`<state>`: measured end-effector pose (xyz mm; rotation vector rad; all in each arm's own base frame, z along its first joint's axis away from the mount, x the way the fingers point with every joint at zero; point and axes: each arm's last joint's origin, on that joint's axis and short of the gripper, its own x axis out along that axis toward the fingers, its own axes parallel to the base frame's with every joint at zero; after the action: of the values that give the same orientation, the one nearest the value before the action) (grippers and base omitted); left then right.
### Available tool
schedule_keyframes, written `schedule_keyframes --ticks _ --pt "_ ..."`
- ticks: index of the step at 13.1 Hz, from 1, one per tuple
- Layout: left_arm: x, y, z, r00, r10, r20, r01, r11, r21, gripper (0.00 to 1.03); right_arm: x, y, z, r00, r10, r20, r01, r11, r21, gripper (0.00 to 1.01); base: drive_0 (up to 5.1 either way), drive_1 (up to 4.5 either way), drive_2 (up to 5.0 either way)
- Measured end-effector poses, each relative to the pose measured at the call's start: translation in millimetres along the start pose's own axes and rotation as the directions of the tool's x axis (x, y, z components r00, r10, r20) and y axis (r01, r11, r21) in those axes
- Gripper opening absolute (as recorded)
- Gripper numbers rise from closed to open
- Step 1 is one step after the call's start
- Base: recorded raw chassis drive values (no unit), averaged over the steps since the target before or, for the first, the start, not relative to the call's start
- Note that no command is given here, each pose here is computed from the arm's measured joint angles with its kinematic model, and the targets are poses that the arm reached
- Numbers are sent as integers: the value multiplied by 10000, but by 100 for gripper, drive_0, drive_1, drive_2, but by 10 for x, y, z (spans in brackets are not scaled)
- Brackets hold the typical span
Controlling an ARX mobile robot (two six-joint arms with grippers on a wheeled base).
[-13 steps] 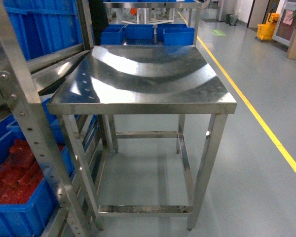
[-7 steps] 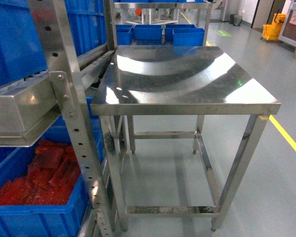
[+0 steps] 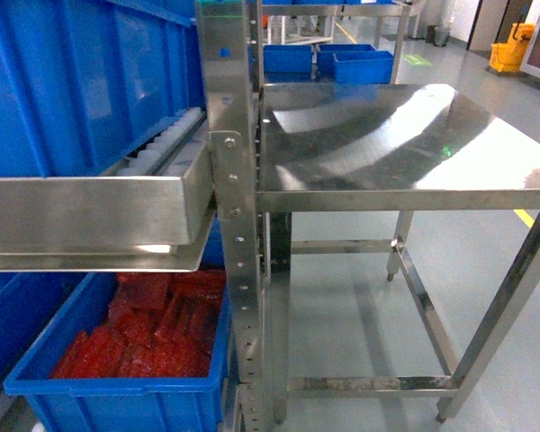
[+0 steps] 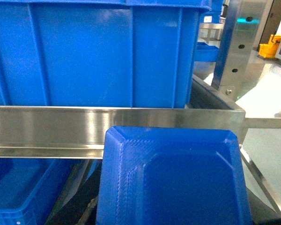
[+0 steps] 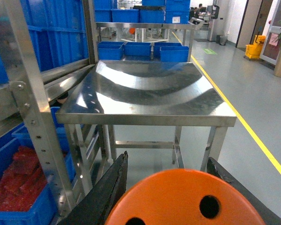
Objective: Sort blue parts and orange caps into right shelf containers
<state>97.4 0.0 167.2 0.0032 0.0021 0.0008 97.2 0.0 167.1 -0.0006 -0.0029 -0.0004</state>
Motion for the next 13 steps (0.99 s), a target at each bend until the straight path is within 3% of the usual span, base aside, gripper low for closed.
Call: schedule_keyframes --ticks 13 --pt "0 0 0 10000 -11 -4 11 10000 0 44 0 0 0 10000 4 -4 -4 10000 0 44 -505 231 231"
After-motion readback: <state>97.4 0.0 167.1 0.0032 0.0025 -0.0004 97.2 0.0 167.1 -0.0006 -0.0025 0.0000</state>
